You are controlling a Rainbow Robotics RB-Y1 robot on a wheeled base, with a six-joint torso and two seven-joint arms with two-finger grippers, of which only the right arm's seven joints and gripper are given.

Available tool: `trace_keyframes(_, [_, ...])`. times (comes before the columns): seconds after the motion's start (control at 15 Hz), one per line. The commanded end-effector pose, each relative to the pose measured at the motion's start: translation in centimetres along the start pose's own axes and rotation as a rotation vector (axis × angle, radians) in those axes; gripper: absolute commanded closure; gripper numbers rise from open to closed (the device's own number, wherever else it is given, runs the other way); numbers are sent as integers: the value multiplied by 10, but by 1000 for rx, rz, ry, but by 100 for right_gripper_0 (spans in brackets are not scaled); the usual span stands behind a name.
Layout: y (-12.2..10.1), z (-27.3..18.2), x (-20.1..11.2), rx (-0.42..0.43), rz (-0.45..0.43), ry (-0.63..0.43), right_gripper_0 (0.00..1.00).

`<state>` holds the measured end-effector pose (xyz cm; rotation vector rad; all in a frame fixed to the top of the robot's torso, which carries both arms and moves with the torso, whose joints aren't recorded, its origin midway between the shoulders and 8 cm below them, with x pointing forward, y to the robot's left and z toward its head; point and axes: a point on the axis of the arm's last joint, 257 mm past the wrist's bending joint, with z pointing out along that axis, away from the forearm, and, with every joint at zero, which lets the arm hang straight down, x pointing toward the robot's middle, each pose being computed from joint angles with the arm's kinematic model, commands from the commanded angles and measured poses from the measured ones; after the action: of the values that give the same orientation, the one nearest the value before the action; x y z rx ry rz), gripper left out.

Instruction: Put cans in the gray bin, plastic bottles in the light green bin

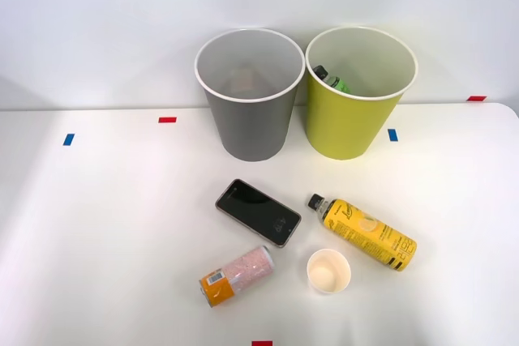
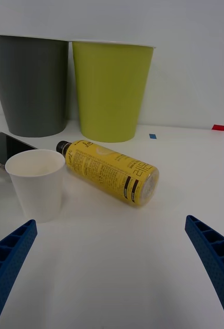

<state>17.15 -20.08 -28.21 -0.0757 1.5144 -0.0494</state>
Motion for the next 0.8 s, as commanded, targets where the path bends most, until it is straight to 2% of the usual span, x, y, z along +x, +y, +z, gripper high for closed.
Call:
trace_keyframes(0.07, [0,0,0,0,0,0,0])
trace_keyframes(0.8, [0,0,0,0,0,0,0])
